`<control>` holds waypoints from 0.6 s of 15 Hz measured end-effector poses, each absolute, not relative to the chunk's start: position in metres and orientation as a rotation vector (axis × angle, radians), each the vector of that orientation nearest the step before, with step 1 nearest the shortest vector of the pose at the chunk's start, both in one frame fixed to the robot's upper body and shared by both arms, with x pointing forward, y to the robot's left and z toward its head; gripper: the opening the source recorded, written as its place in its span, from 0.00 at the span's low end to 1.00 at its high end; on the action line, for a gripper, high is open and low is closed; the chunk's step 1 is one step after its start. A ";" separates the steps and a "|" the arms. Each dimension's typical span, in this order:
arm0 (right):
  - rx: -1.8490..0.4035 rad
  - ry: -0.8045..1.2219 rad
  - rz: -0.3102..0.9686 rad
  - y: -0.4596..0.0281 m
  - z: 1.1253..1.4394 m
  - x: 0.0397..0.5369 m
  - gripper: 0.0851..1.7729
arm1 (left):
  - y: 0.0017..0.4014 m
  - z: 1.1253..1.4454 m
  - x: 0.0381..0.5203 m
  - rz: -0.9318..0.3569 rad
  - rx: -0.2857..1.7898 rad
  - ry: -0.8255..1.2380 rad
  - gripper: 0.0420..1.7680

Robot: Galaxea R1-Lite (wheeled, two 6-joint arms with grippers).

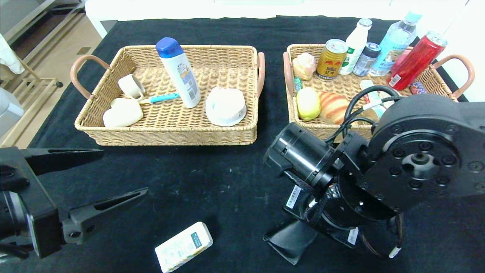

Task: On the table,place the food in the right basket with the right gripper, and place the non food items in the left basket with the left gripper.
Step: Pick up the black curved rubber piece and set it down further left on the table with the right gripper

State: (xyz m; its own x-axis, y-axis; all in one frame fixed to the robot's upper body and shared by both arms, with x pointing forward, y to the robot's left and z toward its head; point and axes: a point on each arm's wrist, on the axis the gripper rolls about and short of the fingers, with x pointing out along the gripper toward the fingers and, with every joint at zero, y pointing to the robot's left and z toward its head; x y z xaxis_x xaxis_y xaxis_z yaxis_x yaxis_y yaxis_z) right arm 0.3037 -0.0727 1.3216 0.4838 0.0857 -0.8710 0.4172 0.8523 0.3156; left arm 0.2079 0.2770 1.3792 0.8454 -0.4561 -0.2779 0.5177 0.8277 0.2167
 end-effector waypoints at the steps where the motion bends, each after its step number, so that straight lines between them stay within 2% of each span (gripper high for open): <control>1: 0.518 1.039 -0.183 -0.075 1.329 0.300 0.42 | 0.277 1.379 0.208 -0.523 0.291 0.218 0.97; 5: 0.403 0.928 -0.046 -0.085 1.363 0.286 0.41 | 0.277 1.379 0.208 -0.524 0.291 0.218 0.97; 9: 0.254 0.891 0.090 -0.084 1.378 0.271 0.40 | 0.277 1.379 0.208 -0.524 0.291 0.219 0.97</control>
State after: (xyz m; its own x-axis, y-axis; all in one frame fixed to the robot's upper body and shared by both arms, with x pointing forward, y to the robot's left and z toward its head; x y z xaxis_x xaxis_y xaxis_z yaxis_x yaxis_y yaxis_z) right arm 0.2705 -0.0842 1.3778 0.6272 0.1824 -0.7572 0.0279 0.9663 0.2559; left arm 0.2078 0.2766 1.3792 0.8440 -0.4588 -0.2779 0.5203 0.8260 0.2165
